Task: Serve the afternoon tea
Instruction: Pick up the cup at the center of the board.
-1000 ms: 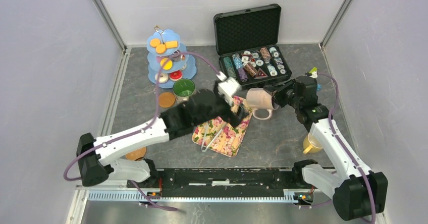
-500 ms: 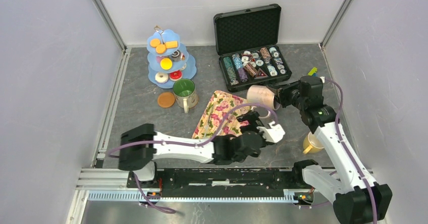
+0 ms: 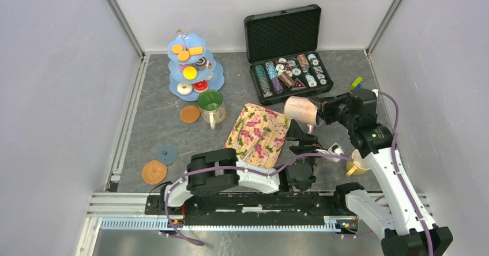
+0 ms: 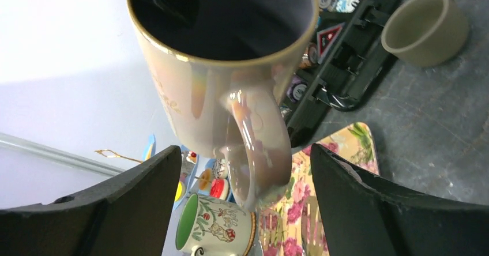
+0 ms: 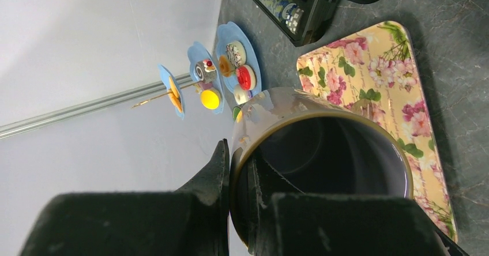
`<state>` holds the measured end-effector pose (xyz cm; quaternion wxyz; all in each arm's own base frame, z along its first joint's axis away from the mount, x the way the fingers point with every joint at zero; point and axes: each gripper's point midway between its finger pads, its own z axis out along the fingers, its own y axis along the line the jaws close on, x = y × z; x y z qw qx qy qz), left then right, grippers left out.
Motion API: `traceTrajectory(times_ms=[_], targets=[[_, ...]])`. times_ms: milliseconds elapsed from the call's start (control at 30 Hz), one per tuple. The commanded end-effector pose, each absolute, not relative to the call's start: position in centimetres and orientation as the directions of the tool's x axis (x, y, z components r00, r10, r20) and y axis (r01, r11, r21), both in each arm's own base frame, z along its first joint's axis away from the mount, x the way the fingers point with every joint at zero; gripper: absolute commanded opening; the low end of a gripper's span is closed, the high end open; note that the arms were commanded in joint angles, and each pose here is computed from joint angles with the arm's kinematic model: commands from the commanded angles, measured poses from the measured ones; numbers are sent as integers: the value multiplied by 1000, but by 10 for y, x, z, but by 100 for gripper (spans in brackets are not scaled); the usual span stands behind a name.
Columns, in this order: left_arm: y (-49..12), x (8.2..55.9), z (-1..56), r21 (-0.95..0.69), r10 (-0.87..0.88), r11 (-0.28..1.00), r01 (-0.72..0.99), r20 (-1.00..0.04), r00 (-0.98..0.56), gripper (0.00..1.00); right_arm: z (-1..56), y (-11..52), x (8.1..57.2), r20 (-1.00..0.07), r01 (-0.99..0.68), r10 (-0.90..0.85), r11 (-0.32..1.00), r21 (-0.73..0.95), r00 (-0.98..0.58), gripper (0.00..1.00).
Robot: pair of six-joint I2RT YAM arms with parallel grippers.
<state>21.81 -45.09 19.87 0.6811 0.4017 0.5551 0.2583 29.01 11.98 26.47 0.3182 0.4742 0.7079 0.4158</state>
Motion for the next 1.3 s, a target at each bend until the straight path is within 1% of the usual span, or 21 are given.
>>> traceTrajectory(times_ms=[0,67,233,300,333,400,433,600,667,767,800,833,867,933,1067,1200,1267], targets=[[-442,216,244,784,768,620,-39,-596,235,86,328,123,289,-28,248,941,117,962,-338,0],[-444,218,245,788,772,614,-43,-588,239,81,328,123,287,-26,246,941,115,963,-338,0],[-441,224,246,793,778,608,-40,-586,225,64,323,123,284,-25,248,939,116,962,-343,0],[-443,224,243,804,786,594,-29,-572,234,49,322,125,284,-22,248,936,115,962,-351,0],[-443,225,243,807,788,589,-25,-568,238,37,321,125,284,-21,251,936,116,961,-352,0],[-440,228,248,800,781,599,-30,-576,239,6,321,125,285,-24,248,936,117,962,-351,0],[-440,229,251,799,781,601,-33,-577,240,3,321,125,285,-25,245,936,118,962,-352,0],[-436,230,261,796,778,604,-37,-580,241,2,320,121,288,-75,226,938,158,961,-338,1],[-432,230,266,788,770,615,-27,-592,238,2,318,117,288,-118,215,937,195,957,-328,7],[-423,229,276,763,743,646,-7,-627,233,2,310,115,288,-157,211,931,235,949,-330,13],[-421,228,280,755,734,656,2,-638,234,2,308,115,288,-173,204,928,248,947,-329,18],[-420,227,281,757,734,653,12,-637,237,2,306,115,289,-186,195,925,260,946,-330,21],[-418,227,285,745,721,666,20,-651,238,2,304,114,289,-199,192,922,273,943,-332,23],[-417,225,290,731,702,681,40,-668,246,2,302,115,291,-219,180,916,290,940,-335,24],[-415,222,296,718,684,693,63,-682,257,2,305,120,295,-258,135,897,324,937,-360,43],[-411,221,302,690,658,721,64,-710,252,2,303,123,298,-278,127,881,349,929,-384,62],[-409,221,304,687,656,725,55,-712,249,2,302,125,299,-299,122,865,375,919,-402,70]])
